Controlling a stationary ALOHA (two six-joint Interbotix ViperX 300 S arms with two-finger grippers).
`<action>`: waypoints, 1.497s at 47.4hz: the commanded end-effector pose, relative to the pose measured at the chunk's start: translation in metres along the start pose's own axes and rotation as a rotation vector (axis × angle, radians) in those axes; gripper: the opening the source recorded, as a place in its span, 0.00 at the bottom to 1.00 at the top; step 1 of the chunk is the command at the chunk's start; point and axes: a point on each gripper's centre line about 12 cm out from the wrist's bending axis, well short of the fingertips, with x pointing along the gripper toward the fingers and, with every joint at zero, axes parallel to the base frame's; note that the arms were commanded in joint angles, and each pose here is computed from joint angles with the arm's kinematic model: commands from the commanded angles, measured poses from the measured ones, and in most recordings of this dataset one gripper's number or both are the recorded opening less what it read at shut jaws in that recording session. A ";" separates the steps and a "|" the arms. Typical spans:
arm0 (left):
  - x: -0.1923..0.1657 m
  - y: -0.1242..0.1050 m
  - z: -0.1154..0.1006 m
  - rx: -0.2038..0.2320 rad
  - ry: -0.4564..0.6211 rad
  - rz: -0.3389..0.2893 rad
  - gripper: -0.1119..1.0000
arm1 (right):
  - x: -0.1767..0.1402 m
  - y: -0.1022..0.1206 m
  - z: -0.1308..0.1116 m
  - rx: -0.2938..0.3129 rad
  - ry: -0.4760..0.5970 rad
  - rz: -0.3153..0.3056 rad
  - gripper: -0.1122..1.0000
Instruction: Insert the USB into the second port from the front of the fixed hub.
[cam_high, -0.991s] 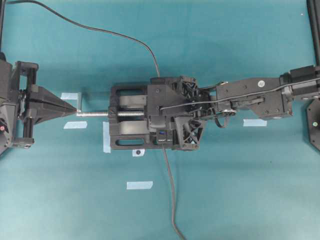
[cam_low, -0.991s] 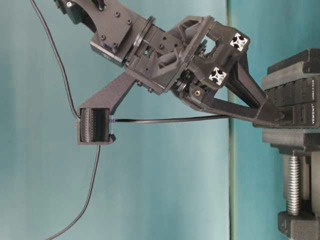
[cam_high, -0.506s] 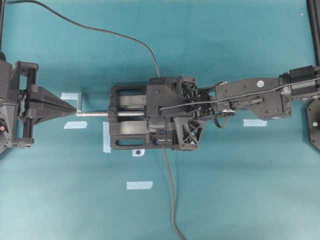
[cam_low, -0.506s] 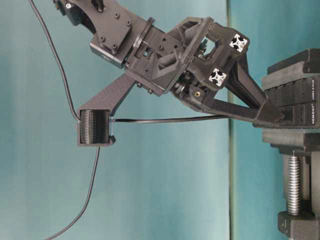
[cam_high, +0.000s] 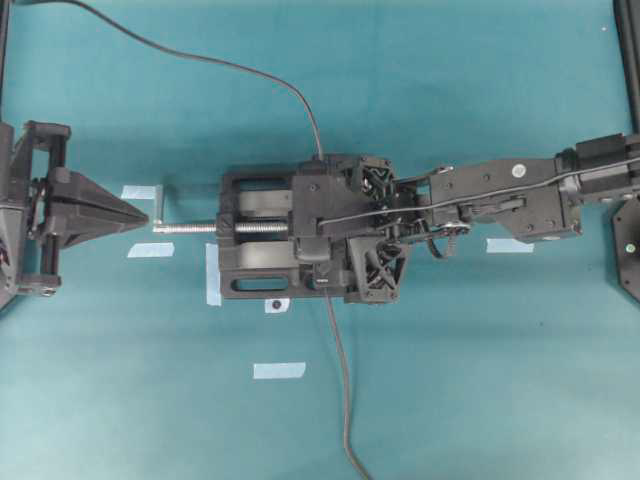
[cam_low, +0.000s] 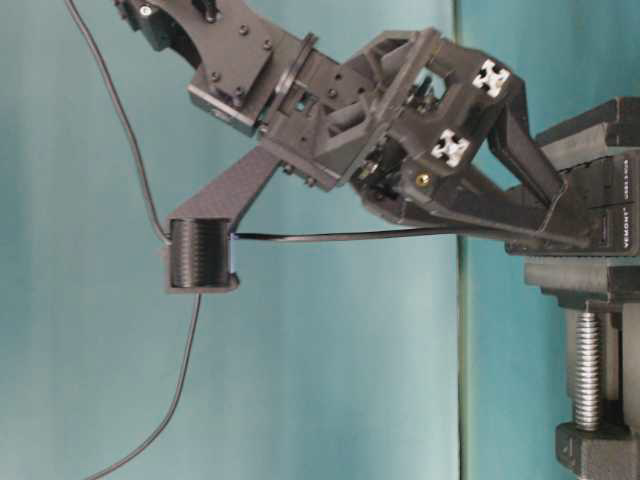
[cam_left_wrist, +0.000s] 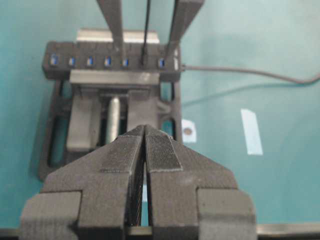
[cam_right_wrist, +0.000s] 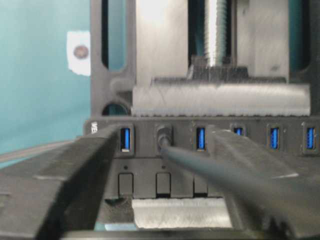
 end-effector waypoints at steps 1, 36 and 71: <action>-0.001 0.000 0.005 -0.002 -0.021 -0.001 0.10 | -0.008 0.000 0.009 0.010 -0.035 0.001 0.83; -0.002 -0.001 0.006 0.001 -0.024 -0.002 0.10 | -0.019 -0.003 0.010 0.016 -0.054 -0.003 0.83; -0.002 -0.001 0.006 -0.001 -0.024 -0.002 0.10 | -0.052 -0.007 -0.002 0.081 -0.193 0.004 0.83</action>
